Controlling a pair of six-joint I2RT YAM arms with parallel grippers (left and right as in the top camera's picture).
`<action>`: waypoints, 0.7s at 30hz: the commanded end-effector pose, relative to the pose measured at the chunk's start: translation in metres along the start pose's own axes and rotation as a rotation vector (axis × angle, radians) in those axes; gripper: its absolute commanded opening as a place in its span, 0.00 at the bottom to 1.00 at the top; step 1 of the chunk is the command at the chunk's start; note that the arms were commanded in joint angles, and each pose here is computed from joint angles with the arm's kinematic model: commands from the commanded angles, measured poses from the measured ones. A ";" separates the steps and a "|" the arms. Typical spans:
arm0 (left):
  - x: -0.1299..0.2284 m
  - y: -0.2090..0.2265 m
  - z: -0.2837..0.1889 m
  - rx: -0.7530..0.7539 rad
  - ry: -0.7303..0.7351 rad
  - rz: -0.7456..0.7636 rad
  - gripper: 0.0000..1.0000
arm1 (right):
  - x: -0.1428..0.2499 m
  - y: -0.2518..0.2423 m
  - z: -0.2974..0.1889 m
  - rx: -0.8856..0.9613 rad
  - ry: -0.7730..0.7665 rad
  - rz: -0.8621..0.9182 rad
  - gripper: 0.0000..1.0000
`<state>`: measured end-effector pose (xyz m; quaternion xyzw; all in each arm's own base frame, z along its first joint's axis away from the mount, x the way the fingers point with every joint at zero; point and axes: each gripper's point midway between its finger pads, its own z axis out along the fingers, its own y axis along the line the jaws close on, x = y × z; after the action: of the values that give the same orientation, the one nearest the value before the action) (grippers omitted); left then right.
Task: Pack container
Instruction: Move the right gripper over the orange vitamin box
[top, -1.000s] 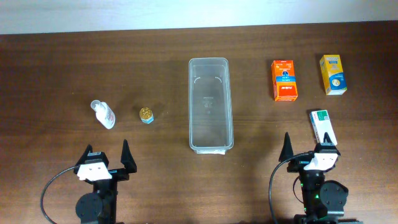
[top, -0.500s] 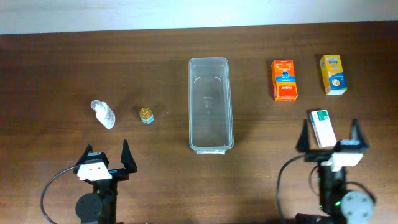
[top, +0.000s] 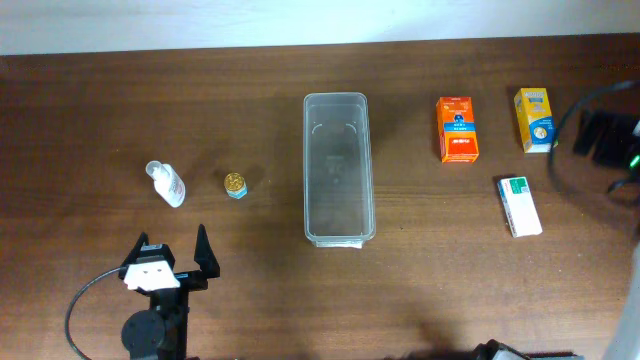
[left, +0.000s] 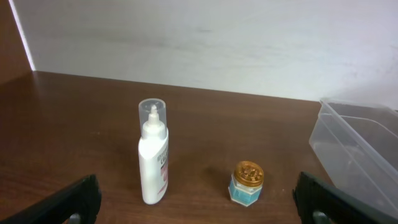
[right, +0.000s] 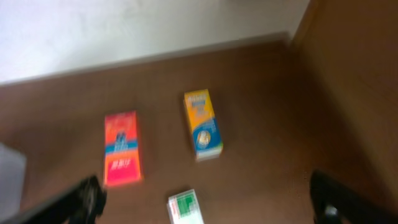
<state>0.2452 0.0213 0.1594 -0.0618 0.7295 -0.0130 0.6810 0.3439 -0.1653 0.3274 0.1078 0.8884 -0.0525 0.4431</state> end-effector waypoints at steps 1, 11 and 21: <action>0.002 0.000 0.000 -0.004 0.001 -0.006 1.00 | -0.020 -0.006 0.022 -0.101 0.056 0.042 0.98; 0.002 0.000 0.000 -0.004 0.001 -0.006 0.99 | -0.018 0.040 0.087 -0.321 0.197 0.126 0.98; 0.002 0.000 0.000 -0.004 0.001 -0.006 0.99 | 0.021 0.090 0.130 0.027 0.393 -0.233 0.98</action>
<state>0.2452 0.0213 0.1595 -0.0618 0.7294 -0.0133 0.6812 0.4466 -0.0854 0.2449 0.0241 0.9592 0.0143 0.2812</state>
